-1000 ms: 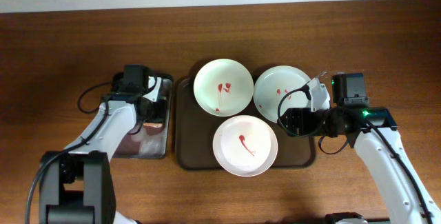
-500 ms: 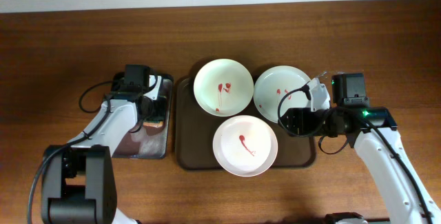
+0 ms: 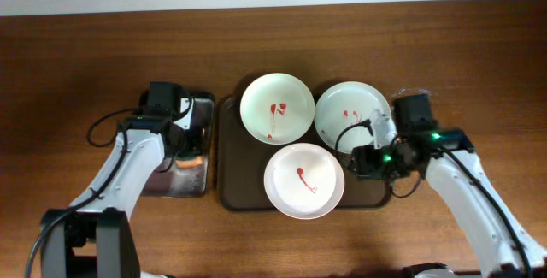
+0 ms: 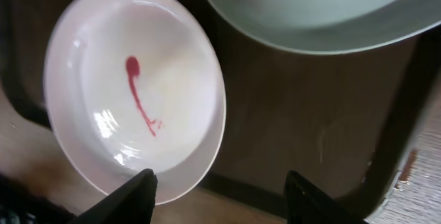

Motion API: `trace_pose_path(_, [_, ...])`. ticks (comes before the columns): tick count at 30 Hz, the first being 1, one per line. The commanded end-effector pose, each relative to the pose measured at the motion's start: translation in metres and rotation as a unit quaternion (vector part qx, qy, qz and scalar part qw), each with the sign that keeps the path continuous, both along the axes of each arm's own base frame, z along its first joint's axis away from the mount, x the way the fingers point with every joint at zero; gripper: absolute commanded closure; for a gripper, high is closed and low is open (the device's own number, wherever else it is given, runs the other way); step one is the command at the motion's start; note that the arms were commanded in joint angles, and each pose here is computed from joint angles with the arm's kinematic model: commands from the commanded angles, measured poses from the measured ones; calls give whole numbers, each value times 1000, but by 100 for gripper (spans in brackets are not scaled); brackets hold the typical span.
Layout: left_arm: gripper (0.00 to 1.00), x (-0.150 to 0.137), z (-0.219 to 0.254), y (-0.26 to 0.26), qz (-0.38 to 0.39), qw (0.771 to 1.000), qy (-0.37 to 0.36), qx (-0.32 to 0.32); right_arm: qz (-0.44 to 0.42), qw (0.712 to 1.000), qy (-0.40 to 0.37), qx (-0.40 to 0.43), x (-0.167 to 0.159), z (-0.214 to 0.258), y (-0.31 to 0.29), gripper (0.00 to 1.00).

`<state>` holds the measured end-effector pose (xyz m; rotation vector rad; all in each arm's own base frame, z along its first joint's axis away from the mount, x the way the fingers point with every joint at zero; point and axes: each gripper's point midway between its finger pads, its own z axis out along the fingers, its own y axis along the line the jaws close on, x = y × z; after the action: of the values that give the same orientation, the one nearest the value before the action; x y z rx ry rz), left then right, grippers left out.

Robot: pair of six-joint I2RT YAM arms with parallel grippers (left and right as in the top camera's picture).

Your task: Clean dirty plates on tray and stack at the side

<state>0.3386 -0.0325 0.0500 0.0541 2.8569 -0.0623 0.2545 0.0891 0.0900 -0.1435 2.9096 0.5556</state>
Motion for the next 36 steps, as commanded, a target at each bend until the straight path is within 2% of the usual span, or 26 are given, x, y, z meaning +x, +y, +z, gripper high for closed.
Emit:
trace_pose_path(1, [100, -11, 0, -2, 7, 1000, 17, -8, 22, 999, 41, -19, -1, -23, 8, 45])
trace_pose_path(3, [100, -13, -1, -2, 7, 1000, 22, -7, 27, 997, 66, -23, -2, -38, 10, 47])
trace_pose_path(8, [100, -15, -2, -6, 3, 999, 25, -19, 32, 993, 116, 15, -1, -71, 25, 67])
trace_pose_path(12, [100, -21, -19, -6, 3, 1000, 21, -19, 32, 993, 110, 15, 2, -72, 25, 74])
trace_pose_path(15, [100, -34, -42, -4, 8, 999, 25, -20, 35, 993, 107, 35, 4, -69, 32, 82])
trace_pose_path(19, [100, -26, -35, -5, 8, 1000, 10, -22, 35, 994, 102, 35, 6, -69, 35, 96])
trace_pose_path(23, [100, -1, 19, -7, 6, 998, -57, -28, 35, 994, 102, 35, 6, -69, 35, 96])
trace_pose_path(28, [100, 3, 64, -8, 4, 991, -126, -36, 35, 994, 102, 35, 6, -69, 35, 96])
trace_pose_path(36, [100, 0, 72, -10, 1, 990, -134, -42, 35, 994, 102, 35, 6, -69, 35, 96])
